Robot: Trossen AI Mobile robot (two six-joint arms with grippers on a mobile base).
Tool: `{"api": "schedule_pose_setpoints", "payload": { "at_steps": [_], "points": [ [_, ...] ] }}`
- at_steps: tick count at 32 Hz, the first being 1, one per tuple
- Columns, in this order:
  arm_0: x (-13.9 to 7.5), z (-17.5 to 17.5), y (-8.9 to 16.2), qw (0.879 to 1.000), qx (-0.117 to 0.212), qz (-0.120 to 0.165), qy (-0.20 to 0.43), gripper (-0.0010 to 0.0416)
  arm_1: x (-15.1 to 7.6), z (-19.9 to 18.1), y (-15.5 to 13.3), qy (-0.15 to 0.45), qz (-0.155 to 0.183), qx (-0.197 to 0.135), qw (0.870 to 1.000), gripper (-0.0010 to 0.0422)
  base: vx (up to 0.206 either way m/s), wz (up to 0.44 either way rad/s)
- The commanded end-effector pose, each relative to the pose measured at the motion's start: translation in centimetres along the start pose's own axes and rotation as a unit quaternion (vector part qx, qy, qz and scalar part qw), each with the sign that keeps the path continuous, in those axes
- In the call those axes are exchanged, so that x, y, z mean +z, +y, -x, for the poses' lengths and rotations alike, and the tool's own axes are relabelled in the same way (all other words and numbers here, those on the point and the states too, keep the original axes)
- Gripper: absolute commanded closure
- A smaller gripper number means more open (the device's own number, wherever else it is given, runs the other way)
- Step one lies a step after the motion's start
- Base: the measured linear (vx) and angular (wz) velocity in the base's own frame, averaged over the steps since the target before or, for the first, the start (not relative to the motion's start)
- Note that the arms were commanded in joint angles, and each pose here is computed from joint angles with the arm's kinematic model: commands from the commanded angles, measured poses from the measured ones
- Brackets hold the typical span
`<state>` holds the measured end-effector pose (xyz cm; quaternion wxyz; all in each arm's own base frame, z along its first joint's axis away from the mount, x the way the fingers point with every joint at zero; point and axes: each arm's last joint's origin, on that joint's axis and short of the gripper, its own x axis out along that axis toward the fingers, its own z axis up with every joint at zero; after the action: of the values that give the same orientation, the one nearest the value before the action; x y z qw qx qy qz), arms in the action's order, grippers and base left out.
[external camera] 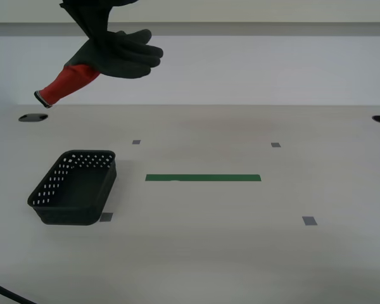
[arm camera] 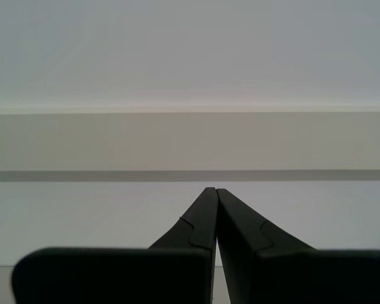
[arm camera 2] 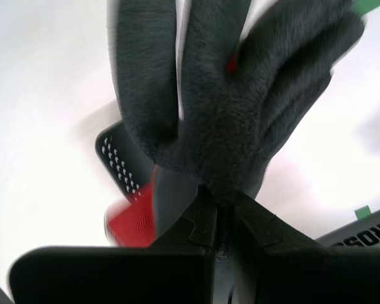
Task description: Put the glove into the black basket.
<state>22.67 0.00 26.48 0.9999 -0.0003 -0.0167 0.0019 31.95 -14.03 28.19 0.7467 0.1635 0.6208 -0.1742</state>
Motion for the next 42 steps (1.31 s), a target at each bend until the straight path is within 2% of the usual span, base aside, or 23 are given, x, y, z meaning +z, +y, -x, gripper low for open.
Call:
{"api": "schedule_pose_setpoints", "payload": {
  "at_steps": [1,4,6,13,14,16,30,42],
  "points": [
    [0.0,0.0,0.0,1.0,0.0,0.0,-0.001,0.0405,-1.7,0.6,1.3,0.002,0.024,0.006,1.0,0.0413,0.0,0.0],
    [0.0,0.0,0.0,1.0,0.0,0.0,0.003,0.0405,-3.6,0.3,2.9,0.012,0.054,0.009,0.998,0.0413,0.0,0.0],
    [0.0,0.0,0.0,1.0,0.0,0.0,0.004,0.0405,-4.1,-0.3,3.3,0.015,0.061,0.01,0.998,0.0413,0.0,0.0],
    [-0.1,0.0,0.0,1.0,0.0,0.0,0.006,0.0405,-6.0,-5.4,3.7,0.032,0.077,0.008,0.996,0.0413,0.0,0.0],
    [-0.1,0.0,0.0,1.0,0.0,0.0,0.006,0.0405,-7.3,-7.3,4.1,0.043,0.095,0.008,0.995,0.0413,0.0,0.0],
    [-0.1,0.0,0.0,1.0,0.0,0.0,0.006,0.0405,-8.2,-8.6,4.6,0.049,0.112,0.009,0.993,0.0413,0.0,0.0],
    [-0.1,0.0,0.0,1.0,0.0,0.0,0.009,0.0405,-7.6,-16.4,5.4,0.115,0.129,-0.004,0.985,0.0413,0.0,0.0],
    [-0.1,0.0,0.0,1.0,0.0,0.0,0.009,0.0405,-6.4,-15.2,5.8,0.094,0.138,0.0,0.986,0.0402,0.0,0.0]
  ]
}}
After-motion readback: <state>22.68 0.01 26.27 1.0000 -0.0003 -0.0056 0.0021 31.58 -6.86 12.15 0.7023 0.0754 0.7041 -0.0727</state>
